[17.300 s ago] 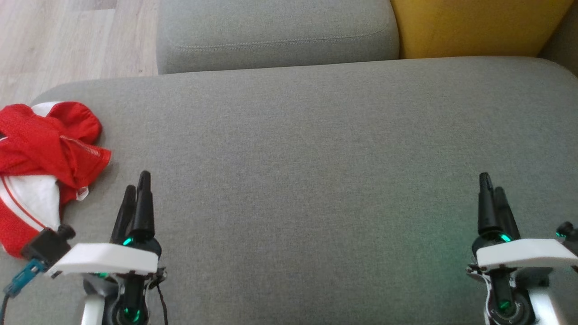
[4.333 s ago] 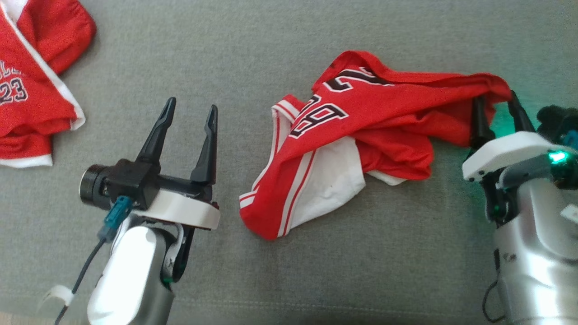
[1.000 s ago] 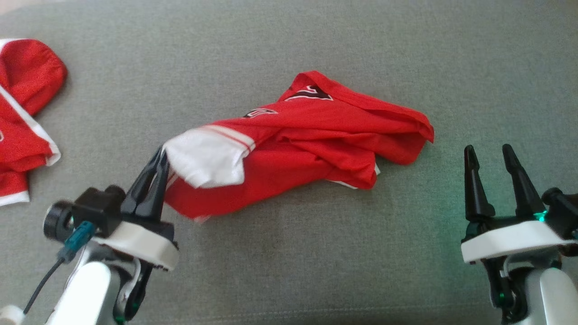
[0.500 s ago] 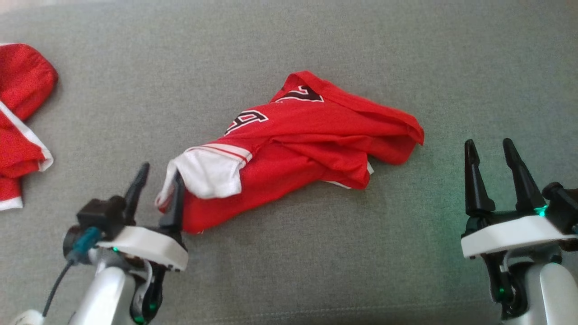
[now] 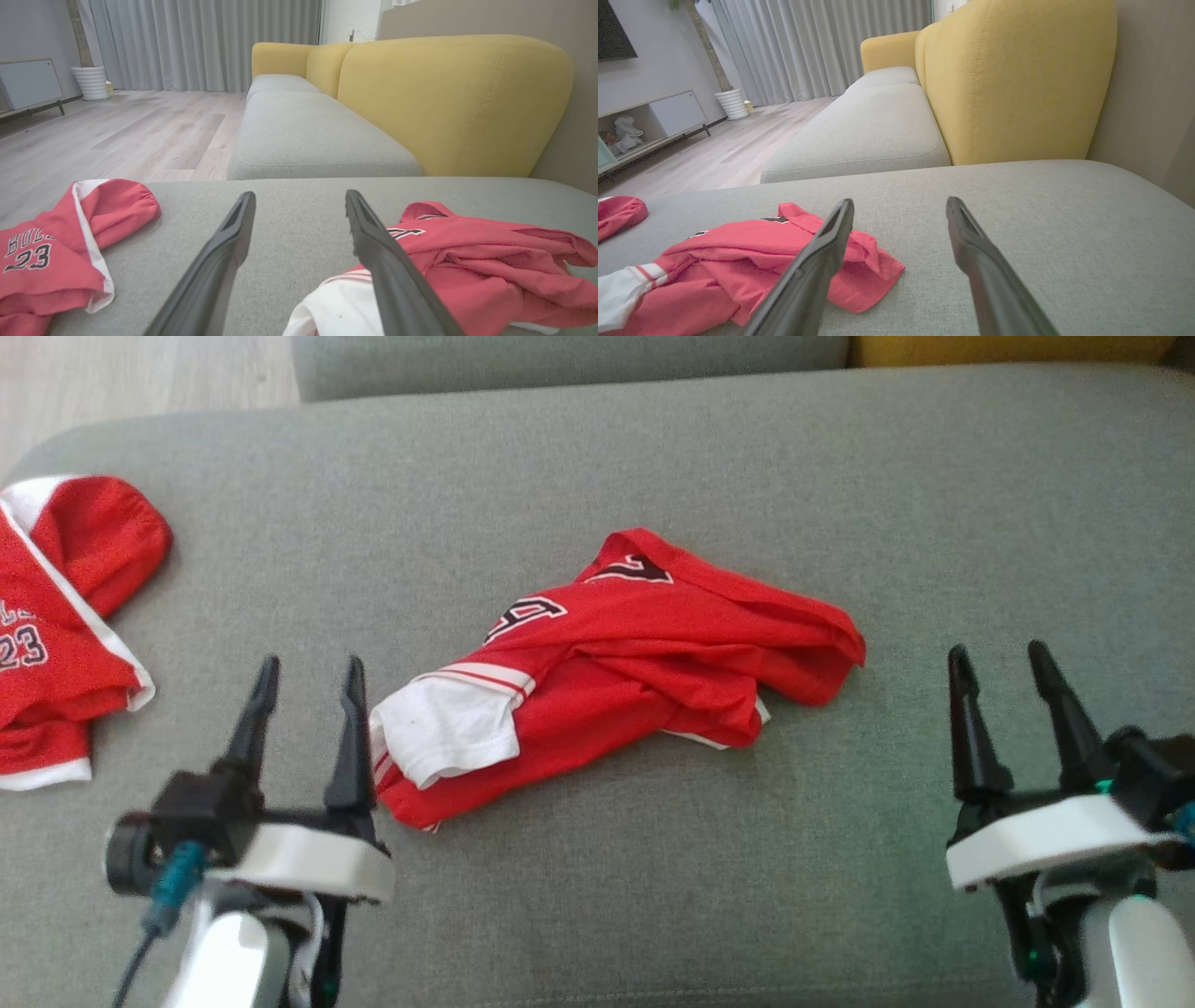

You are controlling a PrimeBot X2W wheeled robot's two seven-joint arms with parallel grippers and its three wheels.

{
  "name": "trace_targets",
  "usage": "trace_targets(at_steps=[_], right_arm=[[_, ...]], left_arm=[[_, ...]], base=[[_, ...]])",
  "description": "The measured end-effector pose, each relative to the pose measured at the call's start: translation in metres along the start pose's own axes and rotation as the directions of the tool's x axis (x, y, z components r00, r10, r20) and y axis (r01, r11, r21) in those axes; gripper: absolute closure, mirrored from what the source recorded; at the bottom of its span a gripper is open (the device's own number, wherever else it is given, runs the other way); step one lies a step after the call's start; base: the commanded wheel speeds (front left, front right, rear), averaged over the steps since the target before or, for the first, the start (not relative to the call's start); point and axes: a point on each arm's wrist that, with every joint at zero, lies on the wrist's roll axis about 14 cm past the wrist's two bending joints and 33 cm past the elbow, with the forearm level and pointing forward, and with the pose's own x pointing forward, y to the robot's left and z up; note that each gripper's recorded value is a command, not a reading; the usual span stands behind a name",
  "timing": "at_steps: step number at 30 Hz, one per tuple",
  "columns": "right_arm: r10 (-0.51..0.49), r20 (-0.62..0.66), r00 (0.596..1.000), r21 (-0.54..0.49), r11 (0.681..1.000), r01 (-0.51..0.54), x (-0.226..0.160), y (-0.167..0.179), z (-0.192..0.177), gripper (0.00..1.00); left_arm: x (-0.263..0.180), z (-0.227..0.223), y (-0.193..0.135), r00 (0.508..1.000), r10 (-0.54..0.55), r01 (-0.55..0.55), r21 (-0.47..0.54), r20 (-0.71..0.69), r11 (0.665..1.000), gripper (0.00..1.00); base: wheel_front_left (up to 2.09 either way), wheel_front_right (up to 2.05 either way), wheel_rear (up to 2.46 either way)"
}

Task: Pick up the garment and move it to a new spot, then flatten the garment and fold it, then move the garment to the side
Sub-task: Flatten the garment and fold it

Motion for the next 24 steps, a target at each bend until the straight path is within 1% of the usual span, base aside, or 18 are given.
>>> trace_targets(at_steps=[7,11,24], right_arm=[[0.016,-0.016,1.000,-0.003,1.000,-0.016,-0.015,0.007,-0.003,0.00],[0.025,-0.017,1.000,-0.004,1.000,-0.025,-0.014,0.010,-0.002,0.00],[0.045,-0.035,0.998,-0.003,0.999,-0.045,-0.010,0.017,-0.005,0.00]], left_arm=[[-0.020,-0.011,-0.008,0.998,-0.011,0.011,0.003,-0.058,1.000,0.00],[-0.022,-0.011,-0.012,0.998,-0.021,0.021,-0.001,-0.060,1.000,0.00],[-0.023,-0.016,-0.009,0.997,-0.012,0.012,-0.001,-0.079,1.000,0.00]], base=[[0.00,0.00,0.00],[0.00,0.00,0.00],[0.00,0.00,0.00]])
